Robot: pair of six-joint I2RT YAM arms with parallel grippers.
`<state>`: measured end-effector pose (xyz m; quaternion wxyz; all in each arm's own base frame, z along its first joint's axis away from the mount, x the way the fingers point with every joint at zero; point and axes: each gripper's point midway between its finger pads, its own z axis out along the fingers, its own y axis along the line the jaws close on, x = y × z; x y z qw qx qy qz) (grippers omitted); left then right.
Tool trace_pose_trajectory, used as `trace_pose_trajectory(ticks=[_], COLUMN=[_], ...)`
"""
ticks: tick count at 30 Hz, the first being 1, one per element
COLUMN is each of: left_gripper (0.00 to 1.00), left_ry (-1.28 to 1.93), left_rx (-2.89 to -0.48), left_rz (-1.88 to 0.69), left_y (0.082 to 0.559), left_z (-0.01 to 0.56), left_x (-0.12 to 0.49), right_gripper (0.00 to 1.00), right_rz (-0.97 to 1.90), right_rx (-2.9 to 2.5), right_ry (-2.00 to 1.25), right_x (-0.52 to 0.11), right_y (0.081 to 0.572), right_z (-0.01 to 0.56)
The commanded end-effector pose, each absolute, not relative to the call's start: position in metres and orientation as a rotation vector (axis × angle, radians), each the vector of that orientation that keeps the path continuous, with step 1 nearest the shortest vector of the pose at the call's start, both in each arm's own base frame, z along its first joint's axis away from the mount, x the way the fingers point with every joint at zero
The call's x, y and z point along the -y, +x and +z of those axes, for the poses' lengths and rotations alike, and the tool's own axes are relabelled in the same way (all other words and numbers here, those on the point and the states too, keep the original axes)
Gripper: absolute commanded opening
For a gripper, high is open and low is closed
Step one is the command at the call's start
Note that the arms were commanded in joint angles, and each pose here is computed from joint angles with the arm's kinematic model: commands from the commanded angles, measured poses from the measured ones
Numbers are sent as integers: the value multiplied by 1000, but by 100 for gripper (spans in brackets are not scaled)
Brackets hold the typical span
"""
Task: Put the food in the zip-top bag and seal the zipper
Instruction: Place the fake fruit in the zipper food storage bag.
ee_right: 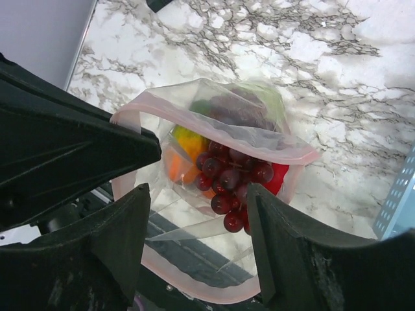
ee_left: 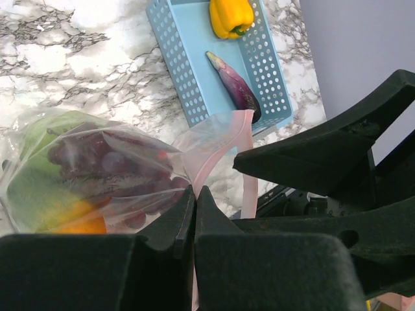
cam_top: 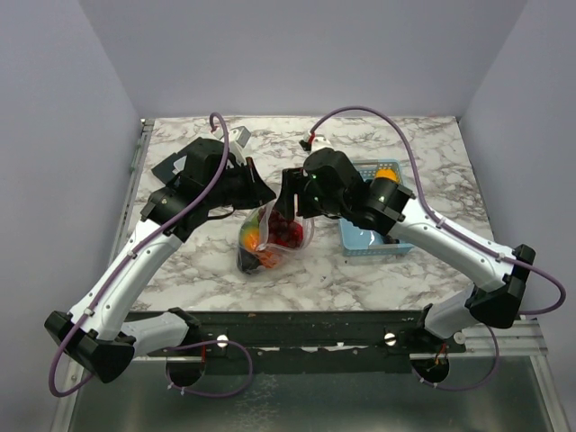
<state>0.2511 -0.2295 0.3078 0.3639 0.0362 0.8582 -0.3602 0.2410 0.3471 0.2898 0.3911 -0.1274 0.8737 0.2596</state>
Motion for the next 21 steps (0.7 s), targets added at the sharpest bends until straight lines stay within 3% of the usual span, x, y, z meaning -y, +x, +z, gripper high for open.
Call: trace_pose_trajectory(ticks=[1,9,21], left_gripper=[0,0,0], left_ry=[99,85,67], left_rx=[-2168,-2167,-2165], left_rz=[-960,-966,-980], left_y=[247,248,246], left_z=[317,318,319], left_x=[230,231,230], right_gripper=[66,66,64], right_rz=[713,724,669], right_rx=[-2165,-2154,-2274], right_ry=[-296,-271,-142], right_x=[-337,-310,-284], right_y=[232,216,202], right_z=[319,332,271])
